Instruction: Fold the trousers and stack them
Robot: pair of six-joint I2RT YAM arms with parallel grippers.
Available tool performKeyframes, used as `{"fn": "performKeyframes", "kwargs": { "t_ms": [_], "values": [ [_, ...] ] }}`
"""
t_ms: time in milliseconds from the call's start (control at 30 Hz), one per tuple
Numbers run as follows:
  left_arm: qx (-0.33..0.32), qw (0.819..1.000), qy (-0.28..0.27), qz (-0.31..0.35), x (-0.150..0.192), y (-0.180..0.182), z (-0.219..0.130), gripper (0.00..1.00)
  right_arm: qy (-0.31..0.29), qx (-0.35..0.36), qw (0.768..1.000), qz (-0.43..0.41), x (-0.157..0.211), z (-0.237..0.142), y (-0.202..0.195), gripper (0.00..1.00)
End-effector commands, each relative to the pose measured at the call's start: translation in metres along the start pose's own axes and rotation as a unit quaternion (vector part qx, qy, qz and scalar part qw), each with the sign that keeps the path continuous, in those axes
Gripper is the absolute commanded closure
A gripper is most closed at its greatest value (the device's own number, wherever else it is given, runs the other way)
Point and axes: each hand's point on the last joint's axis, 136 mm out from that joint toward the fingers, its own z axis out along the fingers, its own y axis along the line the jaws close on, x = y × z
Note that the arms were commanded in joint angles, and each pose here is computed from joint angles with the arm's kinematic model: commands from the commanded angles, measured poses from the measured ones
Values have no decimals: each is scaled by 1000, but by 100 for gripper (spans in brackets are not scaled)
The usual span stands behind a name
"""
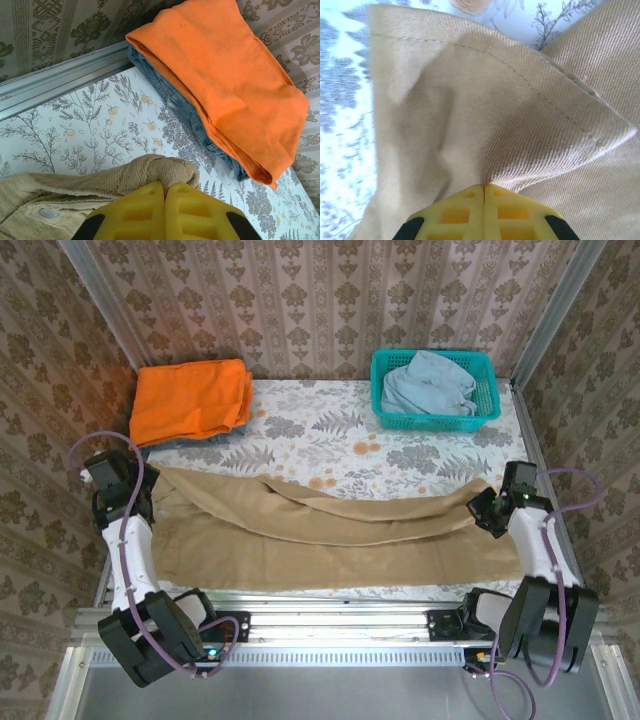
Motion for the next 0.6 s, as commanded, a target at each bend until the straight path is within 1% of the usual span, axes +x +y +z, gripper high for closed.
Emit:
{"fn": "performKeyframes", "kwargs": {
  "t_ms": [0, 67, 200, 300, 467, 567],
  "values": [
    [32, 999, -33, 12, -23, -28, -25, 100, -15, -27, 1000, -5, 2, -35, 10, 100],
    [34, 999, -39, 16, -27, -32, -35, 100, -38, -47, 998, -6, 1, -55, 16, 100],
    [30, 998, -55, 13, -36, -32, -58, 100, -103, -84, 991, 6, -8, -102, 21, 100],
    [28, 998, -56, 10, -43, -30, -71, 100, -131, -108, 985, 13, -11, -129, 25, 100],
    [24, 997, -75, 0, -59, -24, -93, 100, -154, -155, 976, 2, -20, -161, 48, 100],
    [31, 996, -81, -7, -69, -26, -96, 100, -158, -175, 972, 10, -31, -162, 60, 100]
  ]
}}
